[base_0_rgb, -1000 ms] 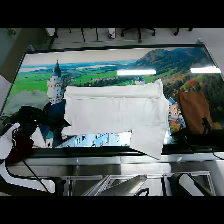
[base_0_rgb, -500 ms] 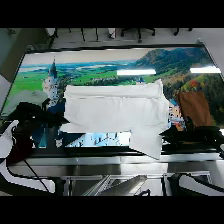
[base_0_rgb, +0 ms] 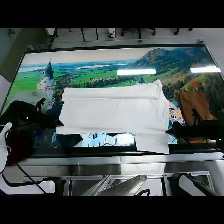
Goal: Fold the shirts.
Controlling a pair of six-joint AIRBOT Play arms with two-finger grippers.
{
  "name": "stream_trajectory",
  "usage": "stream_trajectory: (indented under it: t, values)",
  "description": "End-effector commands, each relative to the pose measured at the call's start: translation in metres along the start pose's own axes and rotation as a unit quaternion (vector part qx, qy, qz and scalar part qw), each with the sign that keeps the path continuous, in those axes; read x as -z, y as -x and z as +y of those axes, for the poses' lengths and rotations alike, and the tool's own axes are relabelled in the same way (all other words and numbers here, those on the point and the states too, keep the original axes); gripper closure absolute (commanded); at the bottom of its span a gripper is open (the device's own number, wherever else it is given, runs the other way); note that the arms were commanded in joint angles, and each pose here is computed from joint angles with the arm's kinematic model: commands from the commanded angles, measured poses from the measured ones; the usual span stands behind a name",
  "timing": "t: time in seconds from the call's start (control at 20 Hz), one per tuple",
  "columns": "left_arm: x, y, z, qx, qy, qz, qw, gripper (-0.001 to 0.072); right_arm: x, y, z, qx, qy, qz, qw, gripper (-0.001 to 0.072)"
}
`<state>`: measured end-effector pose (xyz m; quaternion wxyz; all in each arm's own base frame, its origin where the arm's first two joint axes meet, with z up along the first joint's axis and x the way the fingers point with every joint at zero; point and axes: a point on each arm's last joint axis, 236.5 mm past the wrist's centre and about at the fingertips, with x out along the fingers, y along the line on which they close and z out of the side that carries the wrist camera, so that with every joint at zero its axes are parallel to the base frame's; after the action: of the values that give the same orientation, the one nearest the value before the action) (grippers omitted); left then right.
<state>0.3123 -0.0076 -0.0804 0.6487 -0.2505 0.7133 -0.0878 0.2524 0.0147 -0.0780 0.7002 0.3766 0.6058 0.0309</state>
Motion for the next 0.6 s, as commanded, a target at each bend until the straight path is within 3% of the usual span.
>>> stream_trajectory:
  t: [0.0, 0.25, 0.45, 0.55]
  values:
    - [0.047, 0.003, 0.04, -0.09, 0.009, 0.033, 0.995, 0.0693, 0.033, 0.027, -0.021, 0.078, -0.016, -0.014, 0.997, 0.0687]
    - [0.079, -0.004, 0.05, -0.111, 0.008, 0.038, 0.993, 0.0693, 0.034, 0.041, -0.001, 0.058, 0.032, -0.079, 0.995, 0.0687]
    - [0.035, 0.026, 0.02, -0.079, 0.0, -0.031, 0.996, 0.0693, -0.016, 0.051, 0.067, -0.075, 0.069, -0.163, 0.981, 0.0686]
    - [0.002, 0.049, 0.007, -0.072, 0.0, -0.076, 0.995, 0.0694, -0.047, 0.053, 0.076, -0.071, 0.077, -0.187, 0.977, 0.0687]
